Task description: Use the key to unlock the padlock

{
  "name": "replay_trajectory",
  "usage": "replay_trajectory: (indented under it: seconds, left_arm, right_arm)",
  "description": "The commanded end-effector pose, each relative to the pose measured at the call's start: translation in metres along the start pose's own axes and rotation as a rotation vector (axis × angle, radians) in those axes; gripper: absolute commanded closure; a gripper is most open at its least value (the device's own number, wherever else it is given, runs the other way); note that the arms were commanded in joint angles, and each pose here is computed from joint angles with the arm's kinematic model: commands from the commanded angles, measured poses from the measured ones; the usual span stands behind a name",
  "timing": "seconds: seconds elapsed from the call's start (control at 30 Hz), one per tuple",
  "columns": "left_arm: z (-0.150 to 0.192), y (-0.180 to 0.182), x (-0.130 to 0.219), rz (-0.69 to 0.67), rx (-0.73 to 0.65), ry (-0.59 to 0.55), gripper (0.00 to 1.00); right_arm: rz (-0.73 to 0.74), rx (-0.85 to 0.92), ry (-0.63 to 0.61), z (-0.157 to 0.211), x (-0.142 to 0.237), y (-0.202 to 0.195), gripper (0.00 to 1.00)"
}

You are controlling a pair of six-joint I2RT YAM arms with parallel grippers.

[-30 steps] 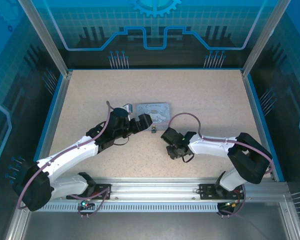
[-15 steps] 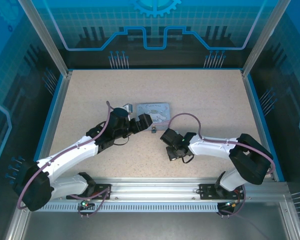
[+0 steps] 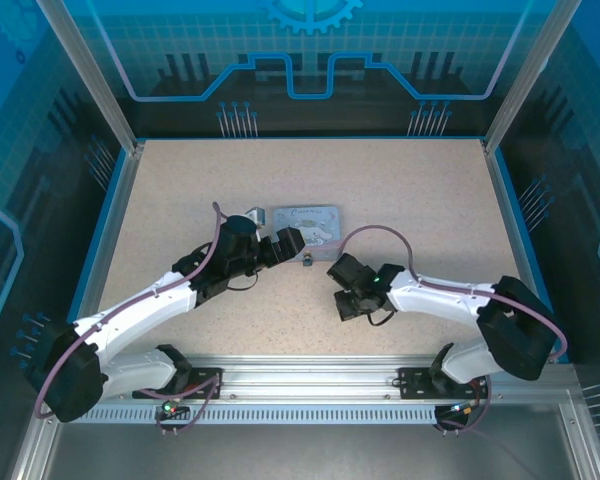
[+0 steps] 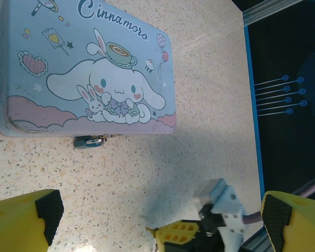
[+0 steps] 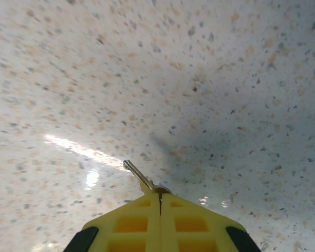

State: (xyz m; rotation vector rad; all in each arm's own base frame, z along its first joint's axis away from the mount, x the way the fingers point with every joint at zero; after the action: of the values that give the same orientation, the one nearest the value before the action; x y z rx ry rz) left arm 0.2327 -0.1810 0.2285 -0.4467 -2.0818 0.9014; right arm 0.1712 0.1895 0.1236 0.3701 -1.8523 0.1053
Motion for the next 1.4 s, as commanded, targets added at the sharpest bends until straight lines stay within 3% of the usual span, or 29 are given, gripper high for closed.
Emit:
replay_trajectory:
  seconds: [0.0,0.3,0.53,0.83,1.37]
  left_arm:
    - [0.003,0.0,-0.002,0.013,0.0,0.014,0.01]
    - [0.011,0.003,-0.017,0.054,0.033,0.088,0.04]
    - [0.02,0.005,-0.032,0.122,0.076,0.137,0.33]
    - [0.035,0.003,-0.055,0.179,0.112,0.177,0.53]
    - [0.048,-0.001,-0.073,0.221,0.136,0.204,0.66]
  right_arm:
    - [-0.084,-0.018,-0.02,-0.004,0.01,-0.001,1.0]
    - [-0.207,-0.058,-0.108,-0.029,0.042,0.003,1.0]
    - [-0.27,-0.086,-0.161,-0.047,0.061,0.01,1.0]
    - [-0.321,-0.109,-0.195,-0.06,0.072,0.015,1.0]
    - [-0.339,-0.126,-0.208,-0.063,0.074,0.014,1.0]
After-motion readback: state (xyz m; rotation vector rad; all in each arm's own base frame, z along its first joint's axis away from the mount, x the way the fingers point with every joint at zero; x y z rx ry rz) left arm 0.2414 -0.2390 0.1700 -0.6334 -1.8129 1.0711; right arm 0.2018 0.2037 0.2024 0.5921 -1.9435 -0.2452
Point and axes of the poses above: each hand's point on the last joint's axis, 136 mm out from that joint toward the fingers, its own x axis back along the fingers, its own y axis along the line the jaws close on, z = x × y, the point moved 9 cm from there along x, back along the fingers
